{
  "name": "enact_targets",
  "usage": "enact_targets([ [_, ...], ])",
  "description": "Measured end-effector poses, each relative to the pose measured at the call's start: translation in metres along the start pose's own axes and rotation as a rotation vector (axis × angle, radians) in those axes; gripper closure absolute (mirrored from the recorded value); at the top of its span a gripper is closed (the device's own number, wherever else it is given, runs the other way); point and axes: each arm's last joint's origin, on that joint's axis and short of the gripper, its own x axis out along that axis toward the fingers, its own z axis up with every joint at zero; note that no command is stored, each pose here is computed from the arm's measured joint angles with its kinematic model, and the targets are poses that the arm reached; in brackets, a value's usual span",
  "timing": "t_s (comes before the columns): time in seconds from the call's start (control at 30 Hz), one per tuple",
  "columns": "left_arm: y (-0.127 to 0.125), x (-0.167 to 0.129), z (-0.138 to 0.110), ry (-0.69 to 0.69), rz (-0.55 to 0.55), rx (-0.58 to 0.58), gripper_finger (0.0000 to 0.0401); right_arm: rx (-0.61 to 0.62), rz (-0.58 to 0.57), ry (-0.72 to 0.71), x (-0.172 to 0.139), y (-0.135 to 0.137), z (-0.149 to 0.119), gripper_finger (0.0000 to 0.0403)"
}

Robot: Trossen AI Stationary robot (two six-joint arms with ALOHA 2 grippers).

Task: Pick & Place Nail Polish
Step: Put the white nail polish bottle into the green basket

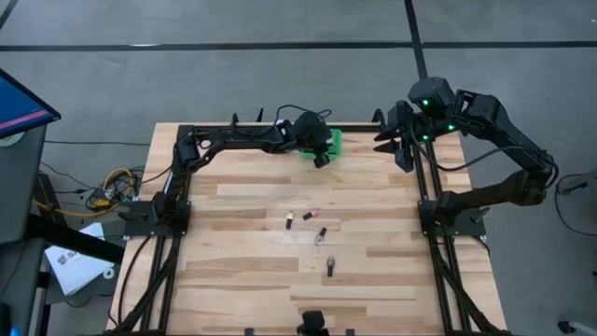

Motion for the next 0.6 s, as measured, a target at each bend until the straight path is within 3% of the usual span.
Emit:
enact_targets([
  [0.6,0.0071,0.005,-0.0078,0.021,-0.018,0.042,0.0279,0.0,-0.001,-0.006,0.0,-0.0001,0.0006,0.0272],
])
